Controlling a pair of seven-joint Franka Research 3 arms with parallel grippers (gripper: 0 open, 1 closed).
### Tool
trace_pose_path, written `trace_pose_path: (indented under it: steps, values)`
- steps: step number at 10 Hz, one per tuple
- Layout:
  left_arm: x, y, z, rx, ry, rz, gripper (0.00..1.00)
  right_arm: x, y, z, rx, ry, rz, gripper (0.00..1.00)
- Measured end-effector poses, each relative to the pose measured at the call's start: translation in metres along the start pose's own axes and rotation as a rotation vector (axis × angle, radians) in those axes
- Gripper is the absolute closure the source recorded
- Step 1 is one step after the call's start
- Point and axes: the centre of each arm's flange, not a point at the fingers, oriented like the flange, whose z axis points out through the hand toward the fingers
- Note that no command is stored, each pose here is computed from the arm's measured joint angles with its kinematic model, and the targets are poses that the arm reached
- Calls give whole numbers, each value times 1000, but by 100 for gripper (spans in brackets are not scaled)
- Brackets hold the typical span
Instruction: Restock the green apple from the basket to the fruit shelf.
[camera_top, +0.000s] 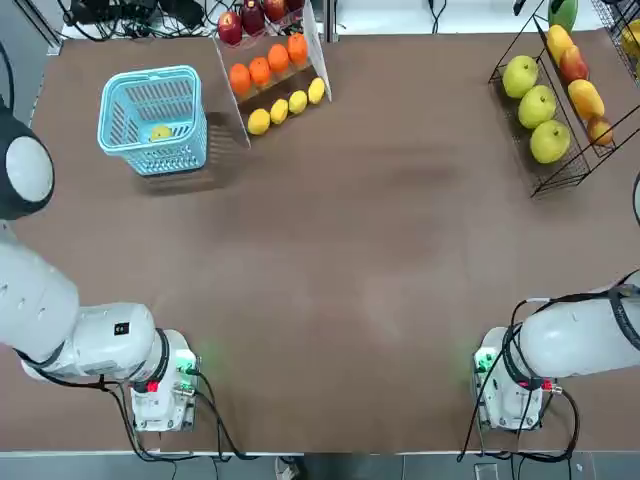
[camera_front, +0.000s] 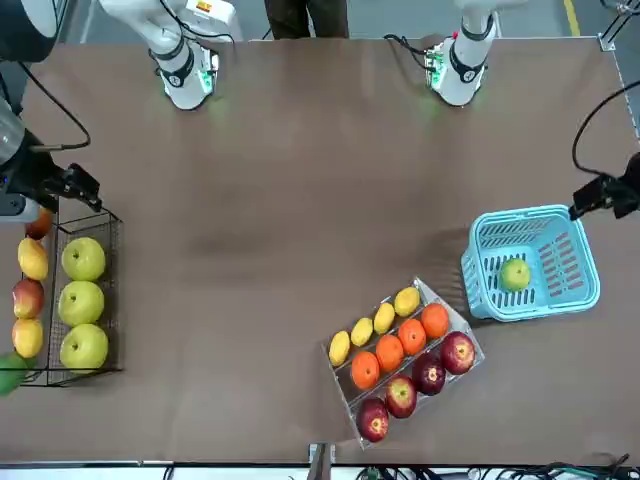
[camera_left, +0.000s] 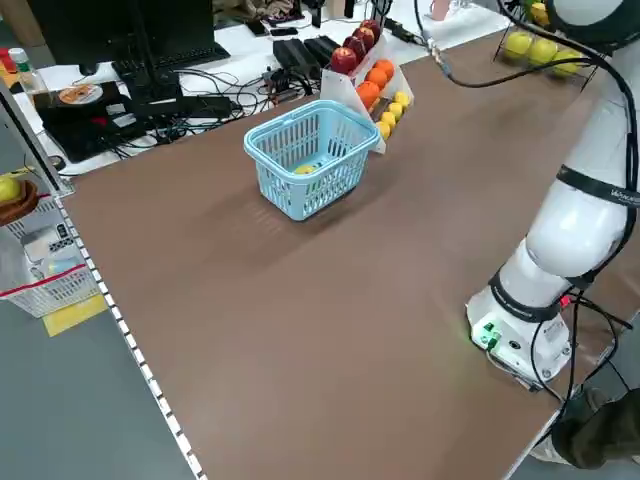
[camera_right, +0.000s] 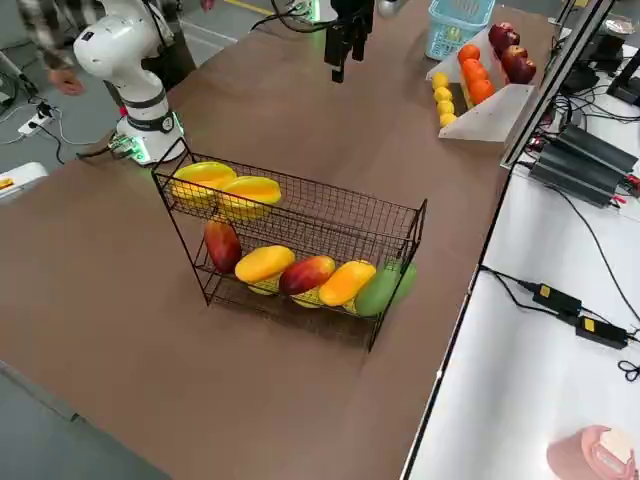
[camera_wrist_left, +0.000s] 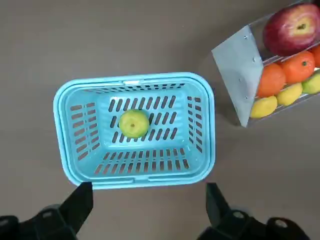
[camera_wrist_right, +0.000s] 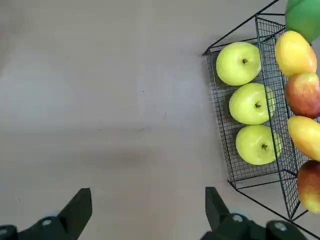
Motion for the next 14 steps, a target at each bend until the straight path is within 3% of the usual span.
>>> trace_pose_path:
  steps: [6, 11, 12, 14]
  values:
    - [28, 1, 86, -5, -10, -3, 0, 4, -11, 15, 43, -26, -77, 0]
    - [18, -20, 185, -1, 13, -56, 1, 57, -27, 102, 39, -3, -198, 0]
    - [14, -26, 202, -1, 15, -67, 1, 66, -30, 117, 67, -6, -244, 0]
    - [11, -32, 233, -2, 0, -76, 1, 81, -35, 141, 218, 23, -419, 0]
